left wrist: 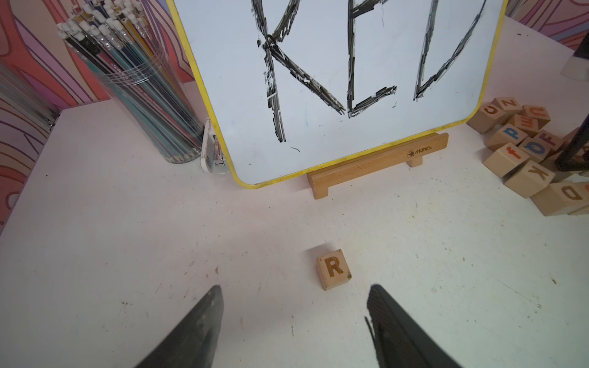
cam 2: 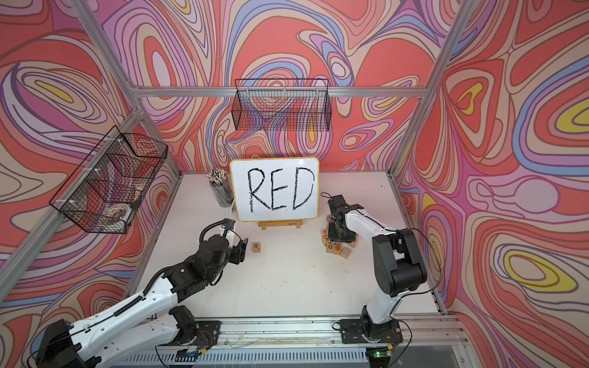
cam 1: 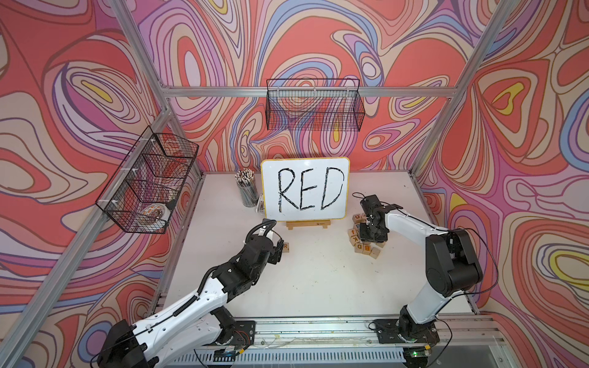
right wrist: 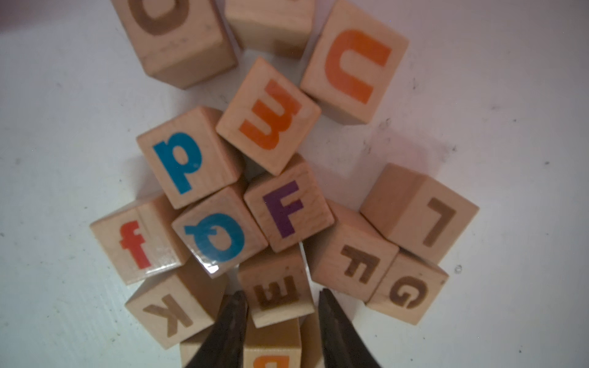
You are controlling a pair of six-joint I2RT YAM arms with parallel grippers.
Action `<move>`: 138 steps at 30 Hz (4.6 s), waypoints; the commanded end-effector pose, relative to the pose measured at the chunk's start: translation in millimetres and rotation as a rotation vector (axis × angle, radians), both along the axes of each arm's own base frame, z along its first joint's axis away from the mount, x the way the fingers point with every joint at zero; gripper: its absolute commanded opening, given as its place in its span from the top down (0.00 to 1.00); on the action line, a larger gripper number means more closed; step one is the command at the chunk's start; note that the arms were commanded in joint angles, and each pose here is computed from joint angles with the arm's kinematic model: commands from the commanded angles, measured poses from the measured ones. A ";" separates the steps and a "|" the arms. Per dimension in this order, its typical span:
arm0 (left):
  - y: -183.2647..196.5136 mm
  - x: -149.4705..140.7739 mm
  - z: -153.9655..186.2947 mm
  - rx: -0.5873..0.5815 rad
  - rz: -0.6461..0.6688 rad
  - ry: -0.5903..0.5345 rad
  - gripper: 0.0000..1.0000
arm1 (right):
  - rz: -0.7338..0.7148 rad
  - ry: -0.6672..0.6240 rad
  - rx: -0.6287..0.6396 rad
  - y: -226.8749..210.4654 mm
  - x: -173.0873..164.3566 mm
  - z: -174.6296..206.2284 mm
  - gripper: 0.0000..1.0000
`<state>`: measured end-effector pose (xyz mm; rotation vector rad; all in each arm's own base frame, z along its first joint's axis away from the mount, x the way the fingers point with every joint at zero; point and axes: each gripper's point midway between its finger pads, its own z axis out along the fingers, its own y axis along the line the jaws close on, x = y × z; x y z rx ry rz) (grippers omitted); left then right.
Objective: Assemble the uppercase word "red" with letter blocks
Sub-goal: Pick up the letter block from the center of the board, then place the letter block at the center of the board.
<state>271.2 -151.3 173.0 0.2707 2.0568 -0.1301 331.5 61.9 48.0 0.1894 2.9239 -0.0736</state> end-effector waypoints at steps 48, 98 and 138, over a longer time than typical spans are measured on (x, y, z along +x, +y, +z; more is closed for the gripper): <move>5.9 -0.3 3.8 -0.001 0.016 -0.008 0.26 | 0.039 0.038 -0.024 0.7 14.8 -21.8 0.64; 29.1 -10.9 -23.5 -0.084 0.074 0.006 0.26 | 0.219 -0.046 0.083 244.2 -18.9 15.7 0.73; 30.7 -11.3 -26.6 -0.078 0.077 0.012 0.26 | 0.207 -0.007 0.115 269.8 -6.1 -16.2 0.53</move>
